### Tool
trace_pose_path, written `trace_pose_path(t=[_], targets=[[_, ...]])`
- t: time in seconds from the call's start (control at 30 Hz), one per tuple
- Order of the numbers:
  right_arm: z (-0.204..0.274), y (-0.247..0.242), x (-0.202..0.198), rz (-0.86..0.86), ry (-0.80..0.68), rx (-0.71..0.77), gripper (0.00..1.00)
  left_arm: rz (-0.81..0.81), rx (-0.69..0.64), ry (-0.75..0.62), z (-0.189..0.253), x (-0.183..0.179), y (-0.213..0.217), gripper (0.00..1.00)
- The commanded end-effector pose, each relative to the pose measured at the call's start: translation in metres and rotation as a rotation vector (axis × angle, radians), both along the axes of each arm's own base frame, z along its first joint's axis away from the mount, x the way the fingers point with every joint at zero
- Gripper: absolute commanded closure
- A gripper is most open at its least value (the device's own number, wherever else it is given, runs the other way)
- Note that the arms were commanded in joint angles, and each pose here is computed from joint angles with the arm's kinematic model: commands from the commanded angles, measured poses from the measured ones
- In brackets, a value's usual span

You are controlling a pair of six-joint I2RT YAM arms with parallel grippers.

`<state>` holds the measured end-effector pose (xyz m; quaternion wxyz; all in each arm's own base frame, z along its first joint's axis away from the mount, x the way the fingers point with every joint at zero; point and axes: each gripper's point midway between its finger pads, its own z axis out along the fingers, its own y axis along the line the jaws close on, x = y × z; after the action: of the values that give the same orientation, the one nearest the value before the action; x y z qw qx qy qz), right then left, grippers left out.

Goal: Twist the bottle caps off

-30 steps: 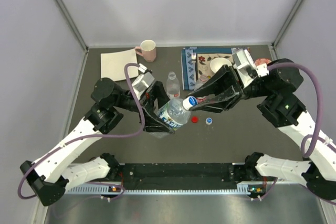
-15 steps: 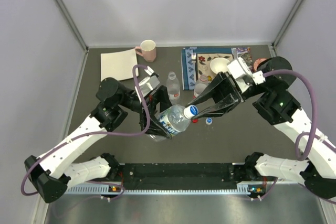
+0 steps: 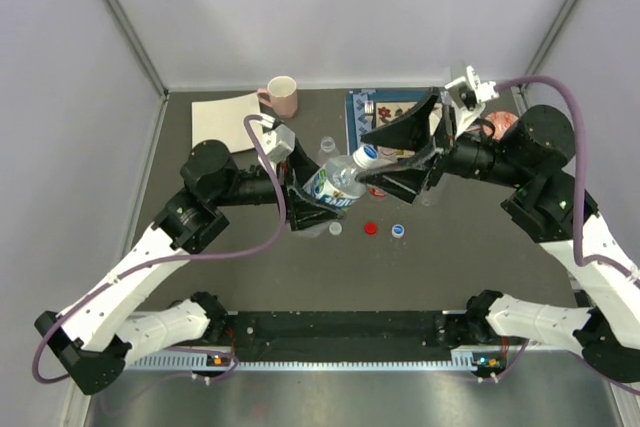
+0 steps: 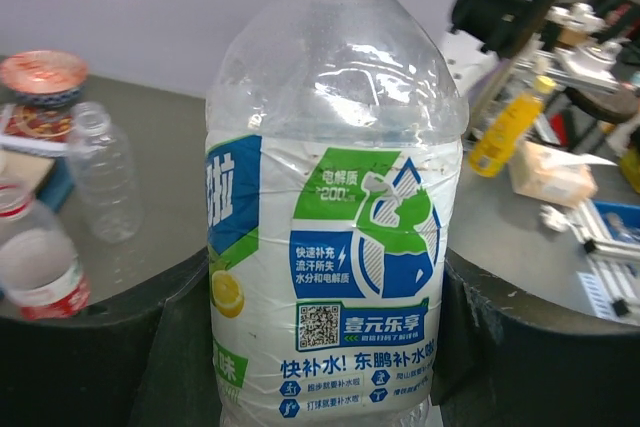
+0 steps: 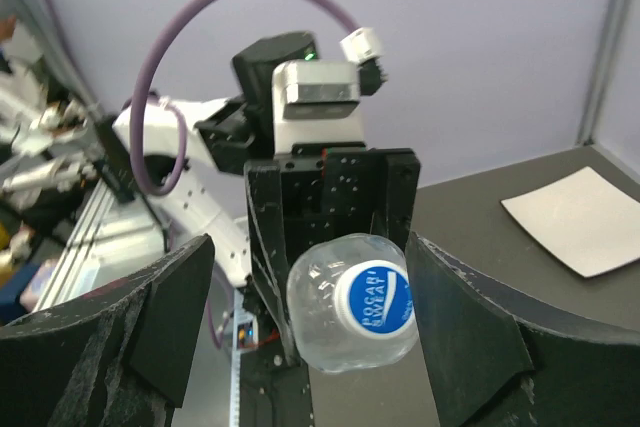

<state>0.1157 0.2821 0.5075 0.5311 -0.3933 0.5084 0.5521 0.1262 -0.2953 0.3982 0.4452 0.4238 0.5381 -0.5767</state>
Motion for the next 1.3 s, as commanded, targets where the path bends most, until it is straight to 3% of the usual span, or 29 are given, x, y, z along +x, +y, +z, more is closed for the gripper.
trace_pose_path(t=[0.0,0.47,0.8,1.27], targets=[[0.035,-0.019,0.029,-0.234,0.120,0.127,0.23,0.266,-0.028,-0.104,0.015,0.038,0.013,0.58],[0.004,-0.010,0.084,-0.489,0.362,0.144,0.21,0.597,0.003,-0.261,0.014,0.063,0.019,0.59],[0.002,0.013,0.092,-0.566,0.403,0.116,0.20,0.737,0.042,-0.314,0.010,0.072,0.019,0.59],[-0.007,0.011,0.094,-0.592,0.407,0.113,0.37,0.798,0.045,-0.318,0.006,0.078,0.030,0.60]])
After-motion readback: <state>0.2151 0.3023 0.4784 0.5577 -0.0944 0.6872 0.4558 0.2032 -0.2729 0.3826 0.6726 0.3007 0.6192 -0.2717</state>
